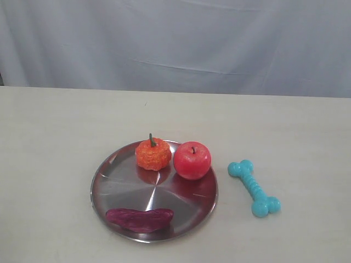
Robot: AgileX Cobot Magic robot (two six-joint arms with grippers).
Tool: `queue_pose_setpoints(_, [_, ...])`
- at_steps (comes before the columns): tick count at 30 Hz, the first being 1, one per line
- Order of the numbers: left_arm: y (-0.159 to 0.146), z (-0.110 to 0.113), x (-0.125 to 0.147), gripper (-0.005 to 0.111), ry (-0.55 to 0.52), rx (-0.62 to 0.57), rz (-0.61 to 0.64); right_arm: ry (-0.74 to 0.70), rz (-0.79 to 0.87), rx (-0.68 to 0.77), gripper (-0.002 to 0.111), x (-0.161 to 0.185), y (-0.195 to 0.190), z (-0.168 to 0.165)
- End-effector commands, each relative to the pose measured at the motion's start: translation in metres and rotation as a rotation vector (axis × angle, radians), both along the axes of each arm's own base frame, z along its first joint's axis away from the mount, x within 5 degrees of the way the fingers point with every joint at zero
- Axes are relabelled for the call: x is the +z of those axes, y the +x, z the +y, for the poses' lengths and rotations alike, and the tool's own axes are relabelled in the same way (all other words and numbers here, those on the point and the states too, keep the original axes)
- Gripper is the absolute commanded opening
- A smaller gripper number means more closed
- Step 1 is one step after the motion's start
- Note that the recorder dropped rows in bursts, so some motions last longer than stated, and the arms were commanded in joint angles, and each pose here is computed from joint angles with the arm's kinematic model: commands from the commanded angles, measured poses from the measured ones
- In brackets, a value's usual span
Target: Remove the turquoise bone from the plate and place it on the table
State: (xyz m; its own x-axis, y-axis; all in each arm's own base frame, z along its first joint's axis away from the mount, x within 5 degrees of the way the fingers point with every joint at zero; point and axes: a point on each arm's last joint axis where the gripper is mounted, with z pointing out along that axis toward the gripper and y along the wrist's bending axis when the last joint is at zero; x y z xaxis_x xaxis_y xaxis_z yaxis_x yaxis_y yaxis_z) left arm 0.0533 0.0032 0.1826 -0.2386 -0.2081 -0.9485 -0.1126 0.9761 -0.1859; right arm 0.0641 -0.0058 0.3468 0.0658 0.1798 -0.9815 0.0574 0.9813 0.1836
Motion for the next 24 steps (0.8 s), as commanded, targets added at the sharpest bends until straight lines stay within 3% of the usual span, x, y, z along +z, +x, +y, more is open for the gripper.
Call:
queue_pose_setpoints(1, [0.0, 0.0, 0.0, 0.0, -0.005, -0.005, -0.004, -0.013, -0.001, -0.007, 0.0, -0.017, -0.011, 0.0])
queue_pose_setpoints(7, [0.0, 0.0, 0.0, 0.0, -0.005, -0.005, -0.004, -0.024, -0.002, -0.023, 0.0, -0.024, -0.025, -0.002])
queue_pose_setpoints(12, [0.0, 0.0, 0.0, 0.0, -0.005, -0.005, -0.004, -0.213, 0.02, -0.044, 0.0, -0.029, -0.026, -0.003])
queue_pose_setpoints(15, [0.0, 0.0, 0.0, 0.0, -0.005, -0.005, -0.004, -0.292, 0.072, -0.017, 0.0, -0.057, -0.015, 0.0])
queue_pose_setpoints(24, [0.0, 0.0, 0.0, 0.0, -0.005, -0.005, -0.004, -0.27, 0.137, 0.011, 0.0, -0.099, -0.004, 0.001])
